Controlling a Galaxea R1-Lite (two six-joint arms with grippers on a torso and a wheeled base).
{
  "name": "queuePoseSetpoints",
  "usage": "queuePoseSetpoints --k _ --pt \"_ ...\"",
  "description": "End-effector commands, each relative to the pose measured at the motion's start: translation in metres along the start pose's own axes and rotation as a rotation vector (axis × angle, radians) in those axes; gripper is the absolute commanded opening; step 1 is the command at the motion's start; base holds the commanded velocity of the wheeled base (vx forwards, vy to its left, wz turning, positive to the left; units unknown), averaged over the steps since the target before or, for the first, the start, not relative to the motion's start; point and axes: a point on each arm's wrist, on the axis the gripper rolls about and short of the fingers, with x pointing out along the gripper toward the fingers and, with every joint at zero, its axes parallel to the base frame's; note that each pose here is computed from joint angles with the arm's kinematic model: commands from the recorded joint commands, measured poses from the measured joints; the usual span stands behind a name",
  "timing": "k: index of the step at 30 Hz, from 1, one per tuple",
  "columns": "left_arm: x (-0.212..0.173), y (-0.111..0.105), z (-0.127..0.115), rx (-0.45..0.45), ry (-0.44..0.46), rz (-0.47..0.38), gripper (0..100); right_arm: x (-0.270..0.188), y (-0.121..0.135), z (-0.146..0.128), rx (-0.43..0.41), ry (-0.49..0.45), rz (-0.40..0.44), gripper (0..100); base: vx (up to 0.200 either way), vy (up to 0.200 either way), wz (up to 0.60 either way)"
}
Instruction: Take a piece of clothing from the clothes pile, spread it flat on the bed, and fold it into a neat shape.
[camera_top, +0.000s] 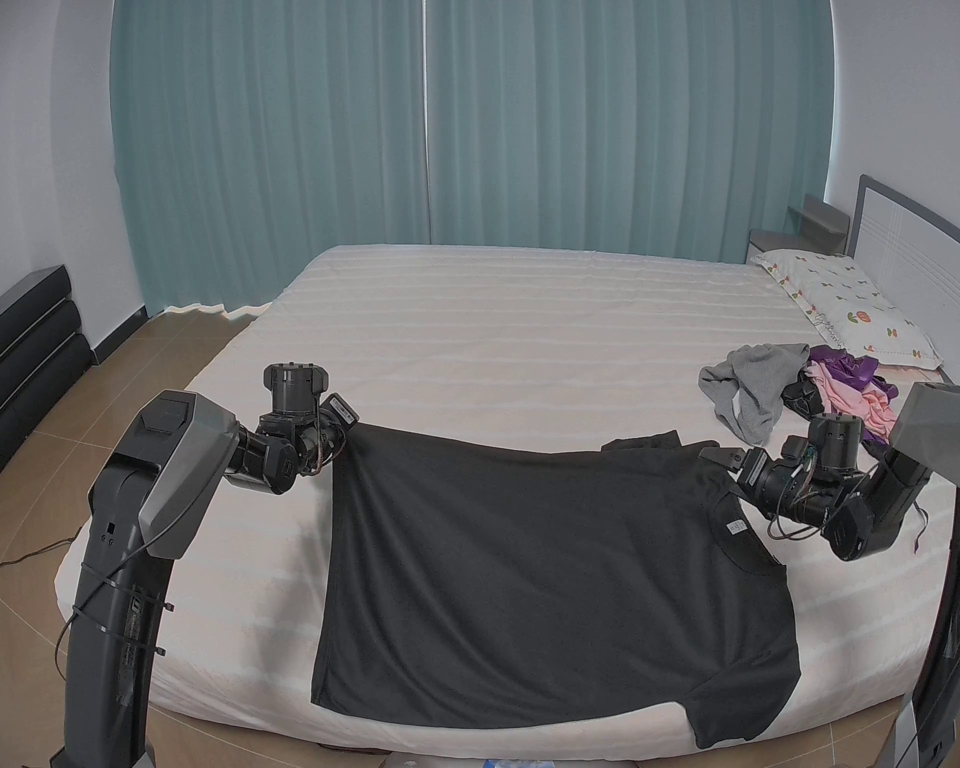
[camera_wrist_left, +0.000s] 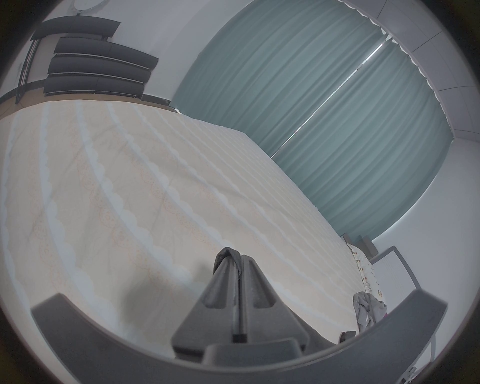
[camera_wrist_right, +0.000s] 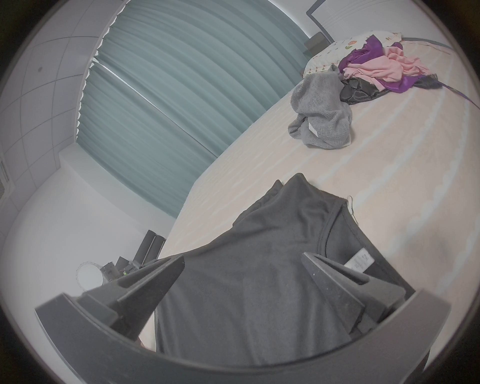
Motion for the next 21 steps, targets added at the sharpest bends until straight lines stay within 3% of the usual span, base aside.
queuePoseSetpoints --k 1,9,21 --pt "0.000 0.002 0.000 0.003 0.002 0.007 0 0.031 -0.003 0.019 0.013 0.024 -0.037 100 0.000 0.000 0.00" --pt "-0.002 0.000 -0.003 0.008 0.014 0.020 0 0.063 -0.021 0.022 0.007 -0.023 -0.107 100 0.000 0.000 0.00" --pt "-0.003 0.002 -0.005 0.013 0.013 0.051 0 0.080 -0.024 0.047 -0.014 -0.064 -0.107 100 0.000 0.000 0.00"
